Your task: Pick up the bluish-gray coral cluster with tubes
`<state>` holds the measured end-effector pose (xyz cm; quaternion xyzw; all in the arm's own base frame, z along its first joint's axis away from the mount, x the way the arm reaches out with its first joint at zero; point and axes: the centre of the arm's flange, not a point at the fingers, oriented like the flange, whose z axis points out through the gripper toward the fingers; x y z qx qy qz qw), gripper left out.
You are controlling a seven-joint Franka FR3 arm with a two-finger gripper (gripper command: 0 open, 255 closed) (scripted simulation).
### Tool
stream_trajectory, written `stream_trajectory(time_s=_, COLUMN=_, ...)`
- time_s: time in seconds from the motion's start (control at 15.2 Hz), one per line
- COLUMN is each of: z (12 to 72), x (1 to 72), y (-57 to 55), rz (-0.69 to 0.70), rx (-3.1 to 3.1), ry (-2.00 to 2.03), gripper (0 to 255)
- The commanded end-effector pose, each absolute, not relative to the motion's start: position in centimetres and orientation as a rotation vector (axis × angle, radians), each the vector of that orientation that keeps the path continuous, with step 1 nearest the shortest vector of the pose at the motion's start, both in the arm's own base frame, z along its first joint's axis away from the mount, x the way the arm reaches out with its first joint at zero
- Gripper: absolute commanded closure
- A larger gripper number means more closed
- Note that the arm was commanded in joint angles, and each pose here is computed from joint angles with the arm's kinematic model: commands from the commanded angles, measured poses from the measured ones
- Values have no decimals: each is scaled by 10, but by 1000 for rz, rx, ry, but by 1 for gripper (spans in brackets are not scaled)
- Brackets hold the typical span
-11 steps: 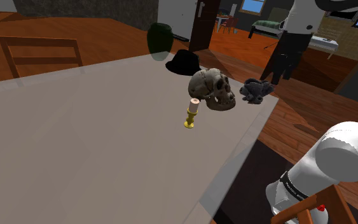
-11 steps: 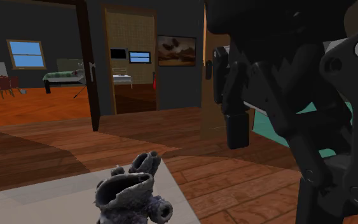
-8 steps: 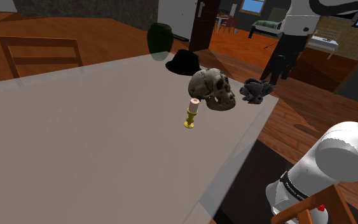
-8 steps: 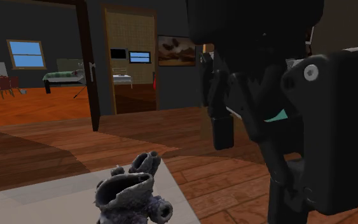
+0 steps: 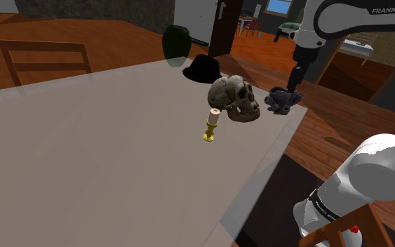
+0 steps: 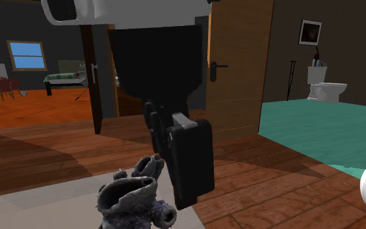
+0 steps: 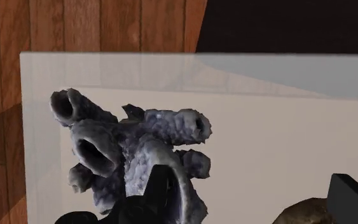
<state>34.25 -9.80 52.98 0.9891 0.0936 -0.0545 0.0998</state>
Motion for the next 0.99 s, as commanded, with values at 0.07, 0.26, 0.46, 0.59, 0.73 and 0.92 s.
stream_trajectory(time_s=0.07, z=515, x=368, y=-116, rz=-135, rx=2858, ry=397, gripper=0)
stream_trajectory(time_s=0.26, z=503, x=394, y=-131, rz=-111, rx=2791, ry=508, gripper=0)
stream_trajectory(time_s=0.46, z=494, x=403, y=-136, rz=-103, rx=2767, ry=543, gripper=0)
stream_trajectory(time_s=0.59, z=483, x=403, y=-136, rz=-103, rx=2767, ry=543, gripper=0)
stream_trajectory(time_s=0.73, z=473, x=403, y=-136, rz=-103, rx=2767, ry=543, gripper=0)
stream_trajectory(time_s=0.92, z=459, x=403, y=-136, rz=-103, rx=2767, ry=543, gripper=0)
